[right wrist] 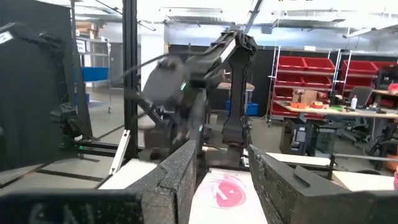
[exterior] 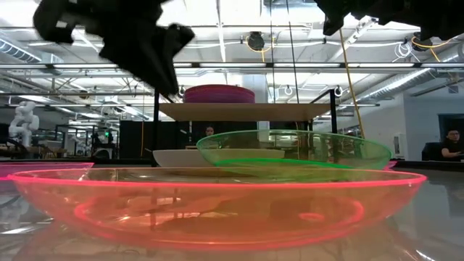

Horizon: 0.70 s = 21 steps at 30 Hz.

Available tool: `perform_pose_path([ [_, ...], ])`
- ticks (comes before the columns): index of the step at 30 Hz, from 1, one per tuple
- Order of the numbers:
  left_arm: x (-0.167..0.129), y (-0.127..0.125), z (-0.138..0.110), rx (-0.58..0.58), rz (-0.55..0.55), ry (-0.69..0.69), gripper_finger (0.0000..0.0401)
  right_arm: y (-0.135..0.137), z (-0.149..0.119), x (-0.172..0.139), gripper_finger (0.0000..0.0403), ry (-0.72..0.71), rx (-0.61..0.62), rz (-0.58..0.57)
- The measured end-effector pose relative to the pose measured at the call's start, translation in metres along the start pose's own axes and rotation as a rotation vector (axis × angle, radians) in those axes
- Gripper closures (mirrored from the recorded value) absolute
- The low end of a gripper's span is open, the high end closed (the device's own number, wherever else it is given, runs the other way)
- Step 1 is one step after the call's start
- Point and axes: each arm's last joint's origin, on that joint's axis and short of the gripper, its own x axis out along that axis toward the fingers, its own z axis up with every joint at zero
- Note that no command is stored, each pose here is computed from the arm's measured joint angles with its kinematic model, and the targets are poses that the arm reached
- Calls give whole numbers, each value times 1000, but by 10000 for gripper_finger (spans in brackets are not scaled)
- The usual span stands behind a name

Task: Place and stack plates onto a shelf
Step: Stack the gray plate on top of the orange plate on the shelf

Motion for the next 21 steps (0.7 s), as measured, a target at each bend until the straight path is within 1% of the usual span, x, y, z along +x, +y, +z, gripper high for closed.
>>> perform_pose_path([
  [3, 19, -5, -4, 7, -10, 57, 311, 0, 0, 0, 275, 1, 3, 0],
  [5, 30, -6, -6, 16, 8, 93, 287, 0, 0, 0, 275, 2, 3, 0],
  [8, 39, -4, -9, 19, 30, 118, 256, 0, 0, 0, 275, 5, 3, 0],
  [11, 46, 0, -12, 16, 55, 145, 234, 0, -1, 0, 275, 7, 3, 0],
  [15, 57, 1, -16, 14, 61, 181, 223, 0, -1, 0, 275, 13, 3, 0],
  [21, 66, -1, -21, 22, 53, 215, 223, 0, -3, 0, 275, 29, 3, 1],
])
